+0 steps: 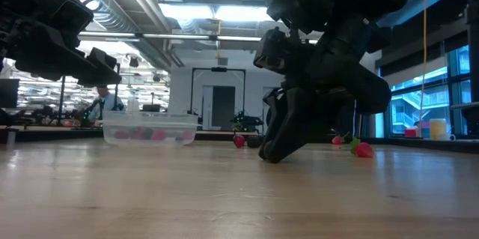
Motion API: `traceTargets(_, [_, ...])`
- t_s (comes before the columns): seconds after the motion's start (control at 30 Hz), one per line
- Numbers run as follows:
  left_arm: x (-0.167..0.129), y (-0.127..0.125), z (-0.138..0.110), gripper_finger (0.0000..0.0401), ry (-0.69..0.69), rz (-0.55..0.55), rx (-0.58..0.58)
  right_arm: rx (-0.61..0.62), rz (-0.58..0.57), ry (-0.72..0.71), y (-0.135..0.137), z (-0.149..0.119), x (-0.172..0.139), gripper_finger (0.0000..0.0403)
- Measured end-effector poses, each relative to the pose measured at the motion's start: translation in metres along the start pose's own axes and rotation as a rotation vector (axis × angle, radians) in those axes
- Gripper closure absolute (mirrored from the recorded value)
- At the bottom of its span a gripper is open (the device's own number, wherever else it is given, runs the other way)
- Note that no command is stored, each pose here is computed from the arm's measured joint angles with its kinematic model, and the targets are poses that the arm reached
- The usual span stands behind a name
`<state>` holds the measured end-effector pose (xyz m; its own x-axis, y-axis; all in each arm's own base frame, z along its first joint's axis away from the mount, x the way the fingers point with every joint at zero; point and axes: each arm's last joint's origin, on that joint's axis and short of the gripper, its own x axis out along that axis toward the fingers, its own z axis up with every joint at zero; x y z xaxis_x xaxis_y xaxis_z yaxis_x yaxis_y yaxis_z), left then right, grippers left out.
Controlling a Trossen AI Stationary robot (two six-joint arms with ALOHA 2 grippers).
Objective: Pick and placing Produce into tupperware
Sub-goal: Put the bottom blackberry into the transparent container
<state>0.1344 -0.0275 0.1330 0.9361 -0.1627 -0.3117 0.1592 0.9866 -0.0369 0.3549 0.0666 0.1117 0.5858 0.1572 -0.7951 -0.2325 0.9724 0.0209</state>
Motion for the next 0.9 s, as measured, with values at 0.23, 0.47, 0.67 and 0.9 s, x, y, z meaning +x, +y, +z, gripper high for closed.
traceTargets(0.23, [0.000, 0.000, 0.000, 0.0202, 0.000, 0.000, 0.000, 0.016, -0.023, -0.011, -0.011, 0.009, -0.001, 0.0274])
traceTargets(0.47, [0.000, 0.000, 0.000, 0.0202, 0.000, 0.000, 0.000, -0.044, -0.080, -0.087, -0.041, 0.048, -0.016, 0.0281])
traceTargets(0.67, [0.000, 0.000, 0.000, 0.0202, 0.000, 0.000, 0.000, -0.137, -0.170, -0.221, -0.076, 0.087, -0.038, 0.0279])
traceTargets(0.9, [0.000, 0.000, 0.000, 0.0202, 0.000, 0.000, 0.000, -0.212, -0.322, -0.449, -0.118, 0.125, -0.069, 0.0280])
